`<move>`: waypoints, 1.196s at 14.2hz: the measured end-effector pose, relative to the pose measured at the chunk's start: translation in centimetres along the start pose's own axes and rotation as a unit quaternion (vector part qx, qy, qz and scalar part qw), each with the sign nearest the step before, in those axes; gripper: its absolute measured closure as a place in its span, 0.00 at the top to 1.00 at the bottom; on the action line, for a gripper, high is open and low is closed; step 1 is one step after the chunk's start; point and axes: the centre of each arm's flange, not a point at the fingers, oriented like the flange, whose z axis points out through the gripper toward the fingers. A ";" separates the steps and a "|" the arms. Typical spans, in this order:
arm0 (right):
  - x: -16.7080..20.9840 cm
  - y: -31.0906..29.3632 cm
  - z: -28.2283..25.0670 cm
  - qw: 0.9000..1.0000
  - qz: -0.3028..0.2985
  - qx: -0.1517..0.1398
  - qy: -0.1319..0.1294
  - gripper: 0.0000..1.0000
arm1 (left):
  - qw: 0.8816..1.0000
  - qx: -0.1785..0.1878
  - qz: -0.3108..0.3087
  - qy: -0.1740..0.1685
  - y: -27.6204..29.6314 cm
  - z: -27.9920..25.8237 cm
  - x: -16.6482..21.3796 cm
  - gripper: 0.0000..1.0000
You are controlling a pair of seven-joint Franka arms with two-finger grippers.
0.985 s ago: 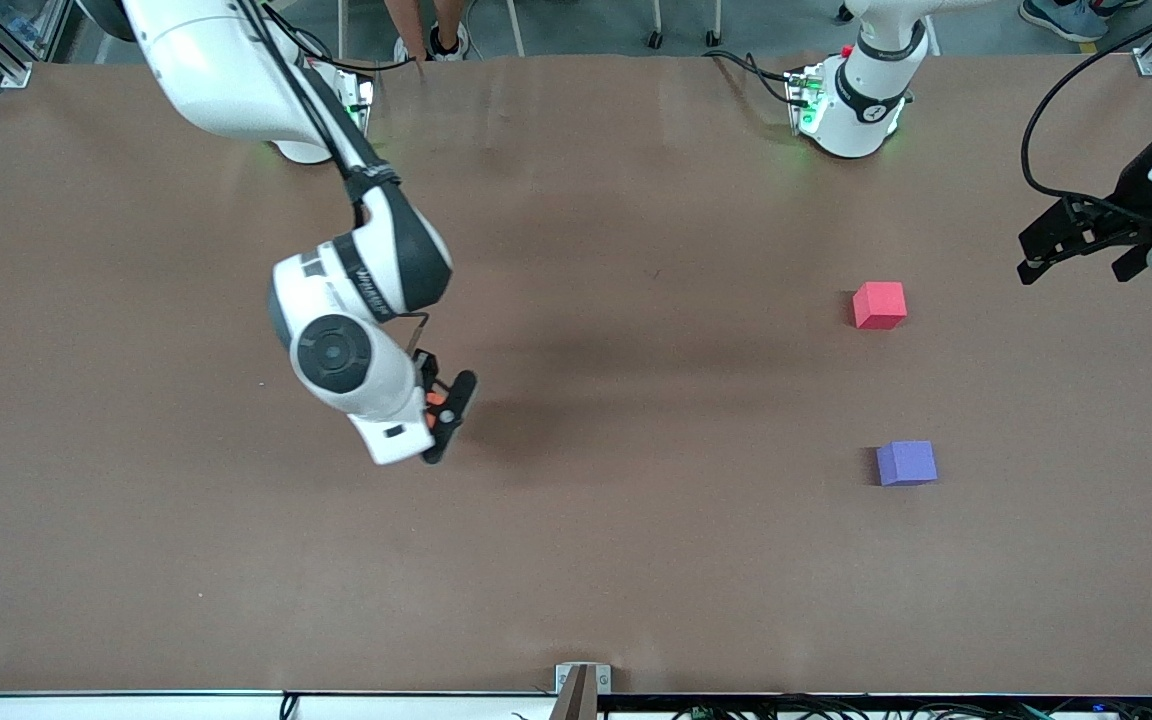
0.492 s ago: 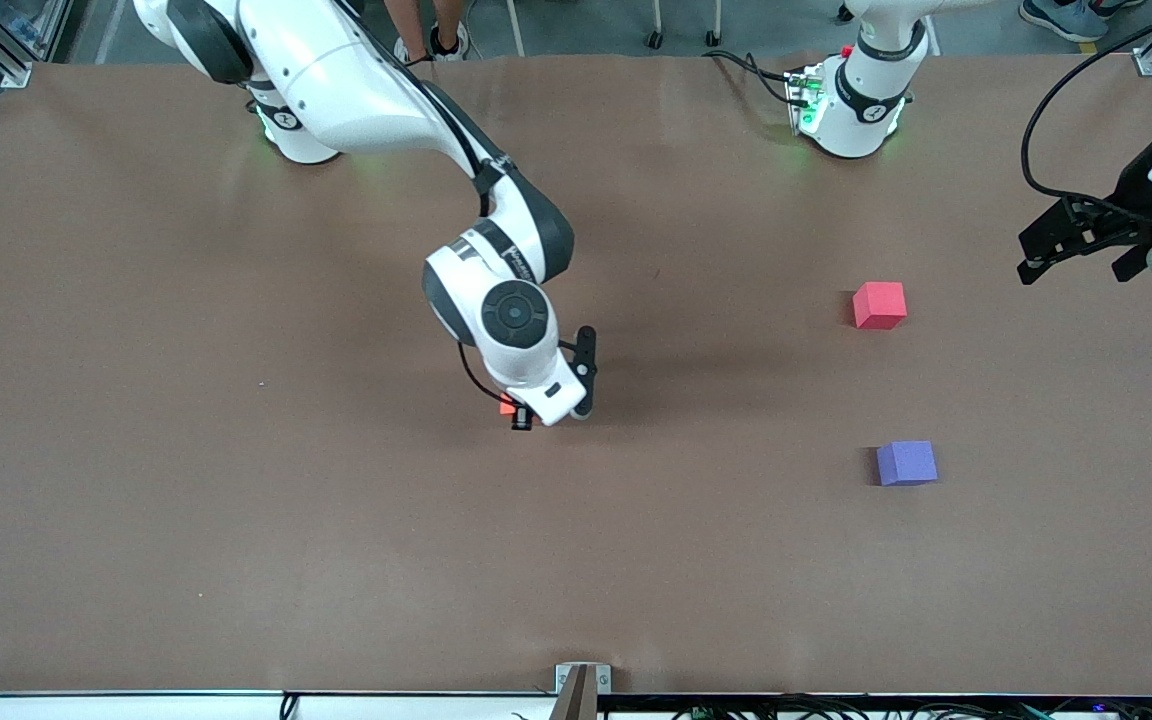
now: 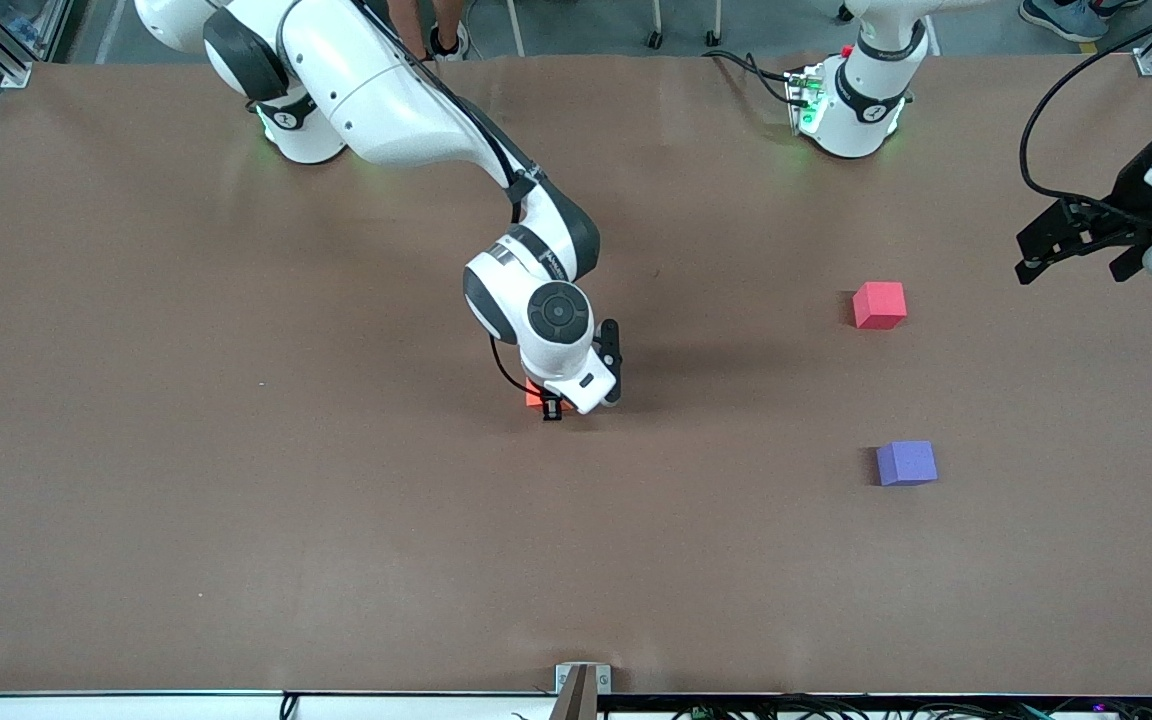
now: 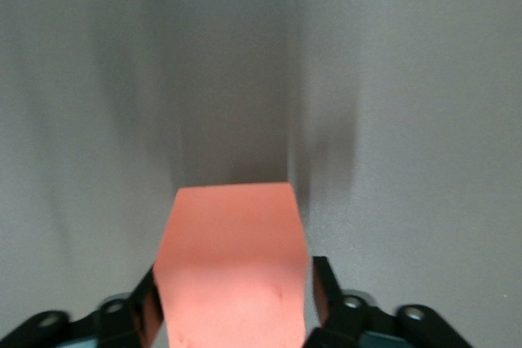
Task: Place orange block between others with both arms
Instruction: 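Carry the orange cube with the right gripper toward the table middle, then set down the orange cube while the left gripper reaches toward it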
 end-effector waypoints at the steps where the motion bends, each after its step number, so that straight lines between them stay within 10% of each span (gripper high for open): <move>1: -0.1 0.1 -0.3 1.000 0.001 0.001 -0.002 0.94 | 1.000 0.000 0.000 -0.007 0.0 0.5 -0.1 1.00; 5: -2.6 1.5 -4.6 0.999 0.028 0.006 -0.015 1.00 | 0.999 0.000 0.005 -0.054 0.3 3.6 0.3 1.00; 9: -14.7 6.7 -16.5 0.984 0.178 -0.016 0.003 1.00 | 0.996 -0.010 0.024 -0.083 6.4 7.3 1.7 1.00; 13: -25.8 9.1 -23.7 0.935 0.352 -0.041 0.025 1.00 | 0.994 -0.020 -0.012 -0.103 16.7 13.0 3.3 1.00; 17: -31.8 10.2 -22.6 0.857 0.515 -0.034 -0.012 1.00 | 0.993 -0.050 -0.076 -0.080 28.0 19.6 2.8 1.00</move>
